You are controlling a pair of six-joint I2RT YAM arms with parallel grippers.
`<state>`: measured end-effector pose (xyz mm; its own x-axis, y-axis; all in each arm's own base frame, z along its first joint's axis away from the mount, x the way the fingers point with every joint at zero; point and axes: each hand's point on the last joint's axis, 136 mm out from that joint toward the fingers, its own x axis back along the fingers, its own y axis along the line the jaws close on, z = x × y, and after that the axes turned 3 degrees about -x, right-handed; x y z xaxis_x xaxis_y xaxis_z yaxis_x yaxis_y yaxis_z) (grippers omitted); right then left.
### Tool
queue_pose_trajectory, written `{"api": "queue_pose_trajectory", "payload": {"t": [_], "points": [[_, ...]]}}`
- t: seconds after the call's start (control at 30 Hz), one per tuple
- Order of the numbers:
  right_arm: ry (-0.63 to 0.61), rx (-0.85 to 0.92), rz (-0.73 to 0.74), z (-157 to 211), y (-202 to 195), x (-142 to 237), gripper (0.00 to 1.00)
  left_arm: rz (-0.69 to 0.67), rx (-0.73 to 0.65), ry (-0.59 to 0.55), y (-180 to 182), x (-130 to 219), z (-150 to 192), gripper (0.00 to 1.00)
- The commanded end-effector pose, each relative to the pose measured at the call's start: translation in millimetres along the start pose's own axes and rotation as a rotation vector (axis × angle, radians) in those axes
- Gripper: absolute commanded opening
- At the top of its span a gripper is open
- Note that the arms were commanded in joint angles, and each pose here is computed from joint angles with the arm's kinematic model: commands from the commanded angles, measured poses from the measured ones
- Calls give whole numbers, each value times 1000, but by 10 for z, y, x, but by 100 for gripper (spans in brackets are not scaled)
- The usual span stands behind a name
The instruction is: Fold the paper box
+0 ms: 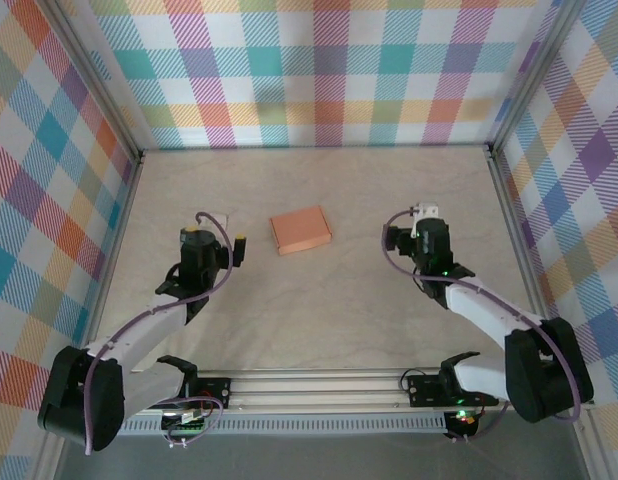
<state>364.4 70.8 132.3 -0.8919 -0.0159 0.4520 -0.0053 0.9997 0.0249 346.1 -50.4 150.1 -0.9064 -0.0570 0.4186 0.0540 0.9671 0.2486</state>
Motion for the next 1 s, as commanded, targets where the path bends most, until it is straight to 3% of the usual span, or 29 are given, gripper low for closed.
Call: {"api": "queue_pose_trajectory", "payload": {"t": [0.0, 0.23, 0.43, 0.6, 0.97], "points": [[-131, 117, 85, -76, -213, -89, 100, -32, 85, -55, 118, -86, -40, 100], [-173, 13, 34, 69, -464, -283, 100, 5, 198, -121, 246, -379, 28, 100], [-101, -68, -7, 211, -584, -450, 100, 42, 229, -4, 244, -600, 141, 100], [-102, -78, -15, 201, -602, -461, 100, 37, 245, -1, 184, -797, 476, 100], [-102, -79, -15, 202, -601, -464, 100, 45, 266, 1, 219, -808, 484, 100]]}}
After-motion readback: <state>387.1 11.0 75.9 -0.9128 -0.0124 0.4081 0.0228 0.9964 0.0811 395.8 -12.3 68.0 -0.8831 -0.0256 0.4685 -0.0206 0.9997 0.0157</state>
